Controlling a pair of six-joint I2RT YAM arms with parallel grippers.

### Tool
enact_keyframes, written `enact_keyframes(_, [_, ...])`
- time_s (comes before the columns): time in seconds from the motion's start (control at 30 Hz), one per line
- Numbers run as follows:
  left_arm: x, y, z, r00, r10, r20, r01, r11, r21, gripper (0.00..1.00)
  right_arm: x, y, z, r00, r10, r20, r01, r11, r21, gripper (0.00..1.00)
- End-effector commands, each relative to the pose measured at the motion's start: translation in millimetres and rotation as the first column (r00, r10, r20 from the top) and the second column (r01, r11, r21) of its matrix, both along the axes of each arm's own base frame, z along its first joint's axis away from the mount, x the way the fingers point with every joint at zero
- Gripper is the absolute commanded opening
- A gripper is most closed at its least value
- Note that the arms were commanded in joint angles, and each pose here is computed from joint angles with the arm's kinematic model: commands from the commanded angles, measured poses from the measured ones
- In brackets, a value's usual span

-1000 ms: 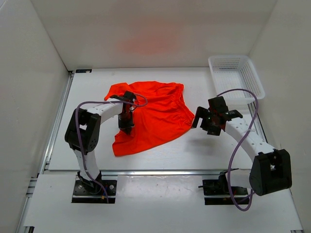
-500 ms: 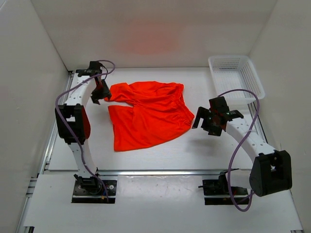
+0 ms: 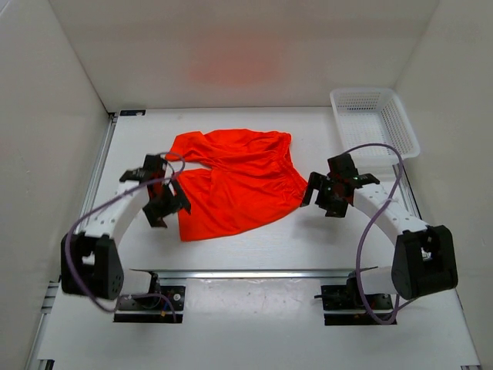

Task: Fold and stack the shorts
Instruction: Flatten the shorts out

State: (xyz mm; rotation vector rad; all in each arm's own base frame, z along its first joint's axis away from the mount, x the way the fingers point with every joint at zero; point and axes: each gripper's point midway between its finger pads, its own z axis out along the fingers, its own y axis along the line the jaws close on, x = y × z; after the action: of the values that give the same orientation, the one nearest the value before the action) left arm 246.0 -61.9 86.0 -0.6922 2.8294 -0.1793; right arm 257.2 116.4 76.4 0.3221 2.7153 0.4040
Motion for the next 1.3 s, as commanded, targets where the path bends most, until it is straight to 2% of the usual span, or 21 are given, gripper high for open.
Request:
enact_keyframes(0.0, [-46,-30,-18,0.996,0.075,-0.051,-0.081,0.985,-0.15,0.95,27,17,14,0.997,0.044,0.064,-0.048,0.997,0.06,0.99])
enact_keyframes(0.07, [-62,-44,-25,0.993,0.091,-0.08,-0.104,0.98,-0.172,0.95,36,16,6,0.998,0.043,0.043,-0.046,0.998,0.051,0.99])
enact_keyframes(0.17, [-66,-36,-37,0.984,0.151,-0.093,-0.162,0.98,-0.118,0.95,51,23,1,0.997,0.063,0.034,-0.065,0.996,0.06,0.99])
enact_keyframes(0.27, [-63,-35,-48,0.981,0.155,-0.118,-0.167,0.981,-0.097,0.93,68,27,-7,0.997,0.073,0.029,-0.074,0.996,0.055,0.99])
enact_keyframes(0.47, [-39,-35,-66,0.976,0.175,-0.129,-0.184,0.981,-0.058,0.77,88,30,-30,0.996,0.088,-0.009,-0.087,0.995,0.045,0.96])
enact_keyframes(0.53, [-24,-29,-73,0.981,0.154,-0.118,-0.156,0.988,-0.004,0.54,92,32,-33,0.995,0.1,-0.007,-0.1,0.994,0.052,0.91])
enact_keyframes(0.57, [-19,-32,-72,0.985,0.128,-0.116,-0.13,0.991,-0.011,0.34,91,32,-38,0.995,0.1,-0.02,-0.099,0.994,0.05,0.87])
enact_keyframes(0.6, [-8,-34,-67,0.989,0.111,-0.095,-0.114,0.993,-0.016,0.2,92,32,-42,0.995,0.1,-0.025,-0.099,0.994,0.049,0.82])
enact_keyframes(0.63, [-7,-31,-66,0.988,0.112,-0.103,-0.114,0.993,-0.011,0.1,95,33,-39,0.995,0.1,-0.016,-0.1,0.994,0.05,0.62])
enact_keyframes(0.73, [10,-29,-48,0.993,0.103,-0.057,-0.105,0.994,-0.032,0.1,100,31,-38,0.997,0.081,-0.015,-0.08,0.995,0.056,0.24])
enact_keyframes(0.77, [18,-26,-38,0.994,0.105,-0.032,-0.106,0.994,-0.037,0.1,111,34,-27,0.997,0.073,0.017,-0.074,0.995,0.065,0.07])
enact_keyframes(0.8, [27,-24,-26,0.994,0.107,0.001,-0.107,0.993,-0.044,0.1,117,36,-21,0.997,0.073,0.031,-0.074,0.995,0.068,0.01])
enact_keyframes(0.83, [53,-17,0,0.99,0.114,0.078,-0.11,0.992,-0.057,0.1,119,36,-14,0.997,0.073,0.031,-0.074,0.995,0.068,0.01])
enact_keyframes(0.9, [73,-7,28,0.986,0.121,0.114,-0.117,0.992,-0.045,0.1,141,42,21,0.992,0.063,0.11,-0.073,0.994,0.086,0.01])
enact_keyframes(0.93, [103,2,71,0.968,0.127,0.218,-0.12,0.992,-0.049,0.1,144,43,31,0.991,0.063,0.114,-0.073,0.994,0.087,0.01])
enact_keyframes(1.0, [113,12,99,0.966,0.13,0.222,-0.127,0.992,-0.026,0.1,161,45,79,0.975,0.063,0.214,-0.083,0.993,0.088,0.01])
enact_keyframes(1.03, [131,19,140,0.939,0.131,0.317,-0.127,0.991,-0.035,0.1,159,44,92,0.973,0.062,0.223,-0.084,0.993,0.089,0.01])
enact_keyframes(1.13, [133,33,181,0.905,0.155,0.395,-0.151,0.988,-0.042,0.1,149,35,144,0.941,0.061,0.332,-0.089,0.994,0.069,0.01])
enact_keyframes(1.2, [120,34,193,0.894,0.149,0.423,-0.138,0.989,-0.056,0.1,130,27,137,0.949,0.054,0.311,-0.074,0.996,0.051,0.01])
enact_keyframes(1.23, [112,35,189,0.897,0.155,0.413,-0.141,0.988,-0.065,0.1,120,25,132,0.952,0.055,0.3,-0.073,0.996,0.049,0.01])
enact_keyframes(1.27, [101,35,164,0.918,0.155,0.365,-0.144,0.988,-0.058,0.1,107,20,137,0.948,0.05,0.316,-0.067,0.997,0.045,0.01])
